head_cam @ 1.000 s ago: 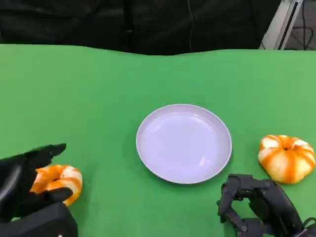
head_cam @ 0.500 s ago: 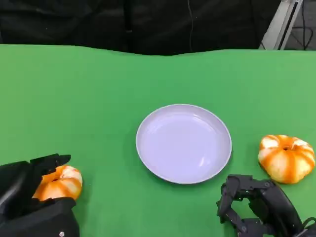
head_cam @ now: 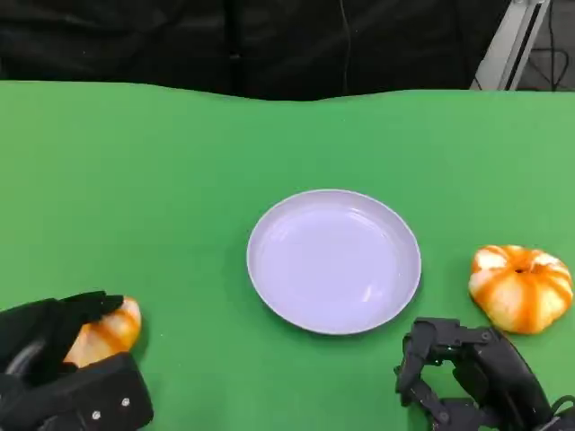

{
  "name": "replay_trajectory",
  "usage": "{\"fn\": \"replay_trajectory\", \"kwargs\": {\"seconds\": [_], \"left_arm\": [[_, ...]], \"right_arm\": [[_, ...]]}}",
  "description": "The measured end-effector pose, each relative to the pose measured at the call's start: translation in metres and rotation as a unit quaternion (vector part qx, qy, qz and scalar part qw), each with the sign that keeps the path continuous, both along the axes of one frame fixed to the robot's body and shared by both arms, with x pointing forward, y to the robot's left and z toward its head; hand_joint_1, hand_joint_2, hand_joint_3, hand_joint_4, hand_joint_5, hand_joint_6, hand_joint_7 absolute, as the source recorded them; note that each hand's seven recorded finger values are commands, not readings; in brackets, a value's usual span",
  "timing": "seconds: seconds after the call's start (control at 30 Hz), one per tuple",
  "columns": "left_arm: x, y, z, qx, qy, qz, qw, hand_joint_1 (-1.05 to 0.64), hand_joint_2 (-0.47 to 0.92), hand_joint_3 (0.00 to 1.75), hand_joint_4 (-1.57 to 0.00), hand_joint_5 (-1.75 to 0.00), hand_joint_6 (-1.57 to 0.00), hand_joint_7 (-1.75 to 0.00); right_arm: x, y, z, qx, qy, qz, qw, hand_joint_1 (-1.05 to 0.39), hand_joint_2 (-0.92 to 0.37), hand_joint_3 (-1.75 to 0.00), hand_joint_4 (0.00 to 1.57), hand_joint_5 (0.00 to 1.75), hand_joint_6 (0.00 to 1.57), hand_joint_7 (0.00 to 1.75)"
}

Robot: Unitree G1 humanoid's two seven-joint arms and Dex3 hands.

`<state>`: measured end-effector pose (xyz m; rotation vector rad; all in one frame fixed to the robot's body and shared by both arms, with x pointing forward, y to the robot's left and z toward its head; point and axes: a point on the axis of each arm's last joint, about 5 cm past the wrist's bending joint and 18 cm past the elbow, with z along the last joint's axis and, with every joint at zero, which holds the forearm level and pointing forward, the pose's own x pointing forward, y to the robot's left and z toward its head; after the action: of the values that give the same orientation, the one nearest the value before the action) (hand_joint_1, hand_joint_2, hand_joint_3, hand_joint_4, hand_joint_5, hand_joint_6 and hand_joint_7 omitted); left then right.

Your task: Grasp the bread from the table and place it into the plate.

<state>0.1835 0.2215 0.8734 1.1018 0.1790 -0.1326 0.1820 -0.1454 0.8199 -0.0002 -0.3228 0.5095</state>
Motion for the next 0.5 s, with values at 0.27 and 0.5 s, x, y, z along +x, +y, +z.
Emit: {"fn": "replay_trajectory", "kwargs": {"seconds": [0.27,0.5], "left_arm": [[0.011,0.0,-0.009,0.019,0.002,0.008,1.0,-0.97,0.92,0.44,-0.69,-0.02,-0.66,-0.01],[0.014,0.001,-0.011,0.015,0.006,0.012,1.0,-0.71,0.91,0.14,-0.77,-0.01,-0.69,0.0]], "right_arm": [[0.0,-0.001,0.0003,-0.001,-0.001,-0.002,1.0,-0.12,-0.57,-1.03,0.83,1.58,0.84,1.3],[0.0,-0.001,0.0003,-0.002,-0.001,-0.002,1.0,-0.12,-0.57,-1.02,0.82,1.59,0.84,1.3]]}}
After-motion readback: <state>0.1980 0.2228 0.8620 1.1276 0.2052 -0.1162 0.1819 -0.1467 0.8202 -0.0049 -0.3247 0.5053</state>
